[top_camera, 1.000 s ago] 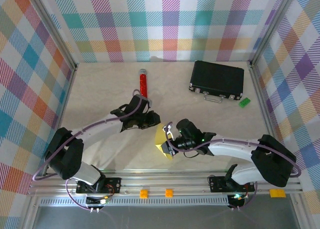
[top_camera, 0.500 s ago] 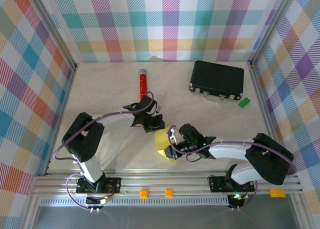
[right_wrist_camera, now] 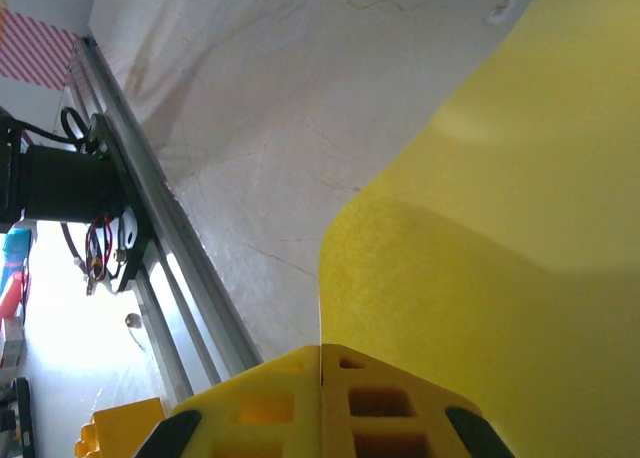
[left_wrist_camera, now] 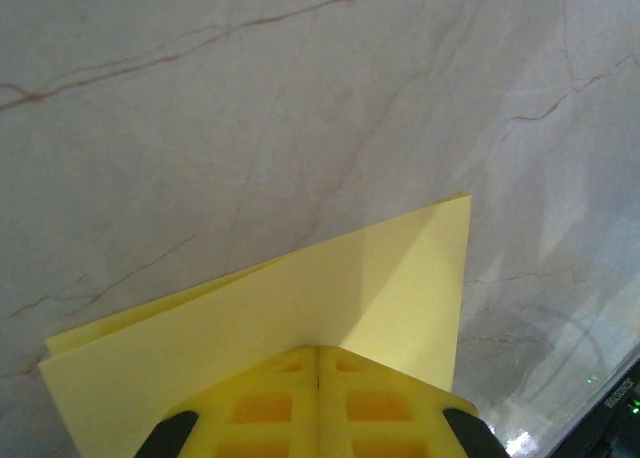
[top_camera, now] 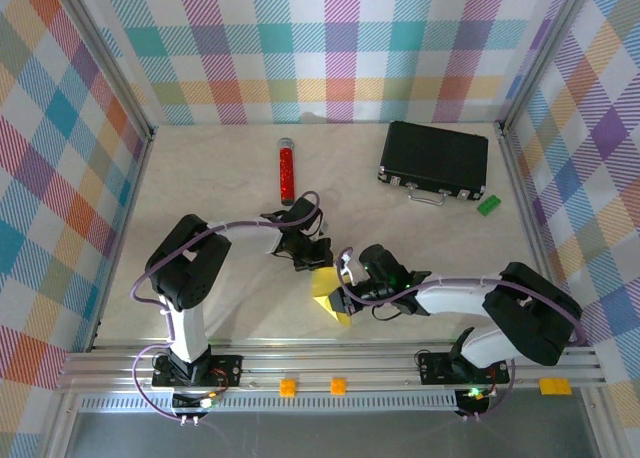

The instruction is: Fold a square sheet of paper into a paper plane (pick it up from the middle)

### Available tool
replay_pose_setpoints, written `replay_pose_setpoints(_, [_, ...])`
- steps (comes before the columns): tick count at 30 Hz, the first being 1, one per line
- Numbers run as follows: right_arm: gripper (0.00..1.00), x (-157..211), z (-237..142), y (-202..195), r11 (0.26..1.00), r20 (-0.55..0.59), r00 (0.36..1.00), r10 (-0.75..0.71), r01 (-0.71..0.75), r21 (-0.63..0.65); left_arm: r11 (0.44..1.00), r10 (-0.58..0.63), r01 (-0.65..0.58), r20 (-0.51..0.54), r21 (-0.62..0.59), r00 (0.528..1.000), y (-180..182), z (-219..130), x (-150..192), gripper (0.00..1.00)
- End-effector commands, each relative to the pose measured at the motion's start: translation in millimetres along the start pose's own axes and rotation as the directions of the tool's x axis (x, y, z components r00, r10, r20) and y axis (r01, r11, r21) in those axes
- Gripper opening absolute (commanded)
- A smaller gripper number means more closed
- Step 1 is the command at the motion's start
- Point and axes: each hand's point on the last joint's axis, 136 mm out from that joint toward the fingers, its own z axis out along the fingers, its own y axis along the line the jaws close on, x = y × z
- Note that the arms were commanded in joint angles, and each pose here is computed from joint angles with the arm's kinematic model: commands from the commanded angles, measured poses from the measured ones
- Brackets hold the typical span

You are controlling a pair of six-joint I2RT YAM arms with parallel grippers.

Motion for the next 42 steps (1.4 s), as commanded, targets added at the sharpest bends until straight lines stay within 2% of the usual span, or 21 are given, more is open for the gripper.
replay_pose_setpoints(1, [0.03,-7.9,-1.0,-3.0,1.000,0.018,0.999,0.029,-0.029,-0.011,0.998,0.012,-0.014,-0.041,-0.057,0.999,14.7,12.4,10.7,0.00])
replay_pose_setpoints(9, [0.03,-8.5,-2.3,-29.6,0.994,0.017,0.995,0.097,-0.098,0.057,0.998,0.022,-0.023,-0.030,-0.057,0.999,12.9,11.0,7.8,0.00])
replay_pose_setpoints(24, [0.03,-0.9,-6.6,-47.8,0.982,0.035,0.991,0.129,-0.133,0.138,0.998,0.018,-0.019,-0.019,-0.060,1.000,12.6,8.5,6.5,0.00])
replay_pose_setpoints(42, [0.04,-0.5,-7.2,-45.6,0.983,0.043,0.990,0.134,-0.139,0.122,0.997,0.004,-0.006,-0.035,-0.076,0.999,15.8,6.2,11.2,0.00])
